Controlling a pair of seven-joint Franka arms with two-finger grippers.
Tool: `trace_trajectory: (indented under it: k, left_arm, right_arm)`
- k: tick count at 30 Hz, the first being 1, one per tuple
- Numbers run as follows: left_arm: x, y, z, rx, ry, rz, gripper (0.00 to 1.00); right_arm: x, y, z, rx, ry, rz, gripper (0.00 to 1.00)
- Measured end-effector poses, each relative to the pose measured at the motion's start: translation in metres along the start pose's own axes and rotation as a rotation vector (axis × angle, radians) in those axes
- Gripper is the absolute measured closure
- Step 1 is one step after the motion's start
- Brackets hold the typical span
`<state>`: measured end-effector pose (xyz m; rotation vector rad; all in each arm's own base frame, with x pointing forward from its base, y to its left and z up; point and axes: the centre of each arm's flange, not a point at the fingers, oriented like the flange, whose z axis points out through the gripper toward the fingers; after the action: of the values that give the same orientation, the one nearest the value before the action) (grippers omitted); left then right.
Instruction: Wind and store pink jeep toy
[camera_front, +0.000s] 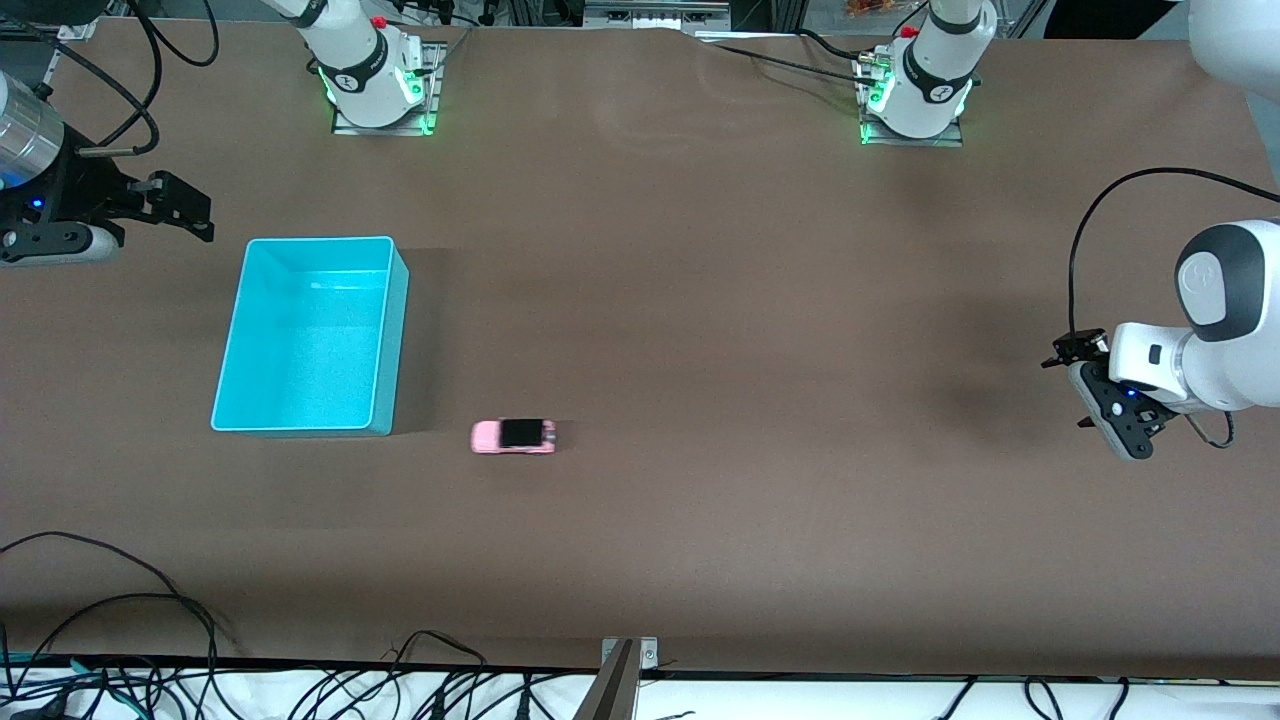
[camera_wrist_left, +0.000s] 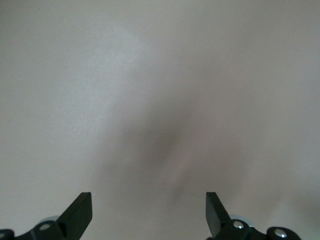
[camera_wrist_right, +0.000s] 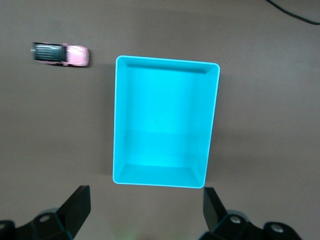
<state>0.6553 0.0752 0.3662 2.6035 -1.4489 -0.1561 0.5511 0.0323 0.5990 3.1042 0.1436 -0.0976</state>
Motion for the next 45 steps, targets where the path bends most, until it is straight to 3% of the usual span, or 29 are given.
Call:
trace_trajectory:
  k: [3, 16, 29, 32, 45]
  left_arm:
    - [0.019, 0.013, -0.021, -0.01, -0.007, -0.027, 0.0]
    - [0.024, 0.016, -0.024, -0.013, -0.01, -0.046, 0.0]
    - [0.049, 0.035, -0.063, -0.018, -0.02, -0.198, 0.0]
    - [0.054, 0.042, -0.077, -0.021, -0.026, -0.247, 0.0]
    - [0.078, 0.073, -0.126, -0.017, -0.04, -0.419, 0.0]
  right_arm:
    - [0.0, 0.0, 0.0, 0.0, 0.0, 0.0, 0.0]
    - [0.0, 0.0, 0.0, 0.0, 0.0, 0.0, 0.0]
    - [0.011, -0.002, 0.019, -0.005, -0.029, -0.015, 0.0]
    - [0.018, -0.004, 0.028, -0.007, -0.031, -0.095, 0.0]
    - [0.067, -0.036, 0.09, -0.017, -0.034, -0.635, 0.0]
